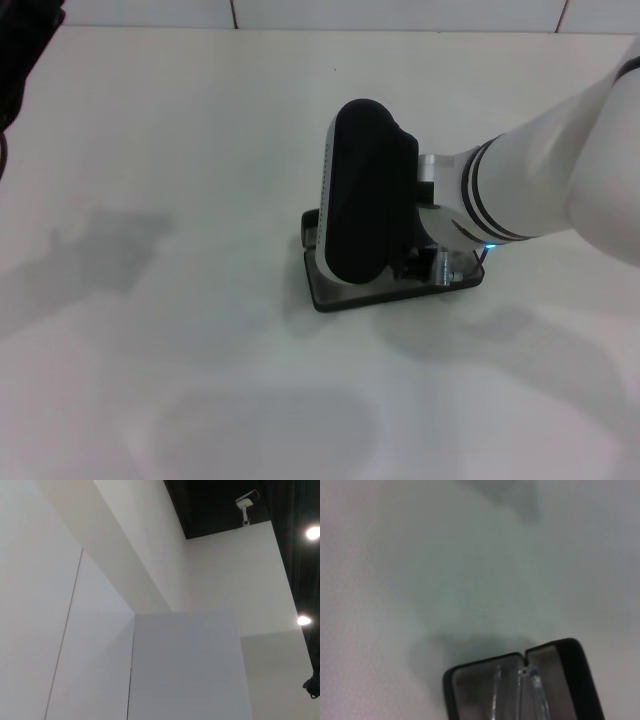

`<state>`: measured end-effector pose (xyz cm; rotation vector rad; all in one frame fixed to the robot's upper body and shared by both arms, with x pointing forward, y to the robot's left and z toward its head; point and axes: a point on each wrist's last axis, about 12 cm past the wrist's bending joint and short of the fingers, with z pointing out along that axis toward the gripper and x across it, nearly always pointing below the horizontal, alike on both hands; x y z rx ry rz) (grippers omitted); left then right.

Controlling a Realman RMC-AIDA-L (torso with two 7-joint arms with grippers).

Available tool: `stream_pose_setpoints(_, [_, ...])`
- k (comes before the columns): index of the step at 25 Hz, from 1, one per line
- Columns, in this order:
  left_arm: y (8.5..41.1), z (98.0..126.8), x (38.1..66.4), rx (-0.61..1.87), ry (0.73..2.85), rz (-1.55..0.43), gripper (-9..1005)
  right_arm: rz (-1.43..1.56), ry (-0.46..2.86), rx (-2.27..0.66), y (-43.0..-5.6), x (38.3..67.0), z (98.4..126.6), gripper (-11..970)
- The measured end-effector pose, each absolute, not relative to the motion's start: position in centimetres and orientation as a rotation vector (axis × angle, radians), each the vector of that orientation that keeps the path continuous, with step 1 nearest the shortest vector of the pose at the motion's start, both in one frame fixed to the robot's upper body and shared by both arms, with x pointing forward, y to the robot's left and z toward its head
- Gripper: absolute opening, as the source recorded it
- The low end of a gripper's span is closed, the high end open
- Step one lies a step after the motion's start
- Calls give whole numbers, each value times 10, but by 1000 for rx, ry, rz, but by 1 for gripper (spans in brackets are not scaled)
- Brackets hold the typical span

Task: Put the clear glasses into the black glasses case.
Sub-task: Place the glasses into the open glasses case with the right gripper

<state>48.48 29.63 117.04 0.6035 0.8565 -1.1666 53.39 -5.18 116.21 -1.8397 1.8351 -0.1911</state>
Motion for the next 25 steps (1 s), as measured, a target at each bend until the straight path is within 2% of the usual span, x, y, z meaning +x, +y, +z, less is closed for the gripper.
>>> stream_pose_setpoints(16, [295, 1170, 484, 598, 855, -1172, 88, -189, 1871, -1852, -58, 529, 1156, 193])
stream_pose_setpoints(25, [296, 1169, 484, 598, 856, -1169, 91, -144, 1879, -1843, -64, 515, 1157, 193])
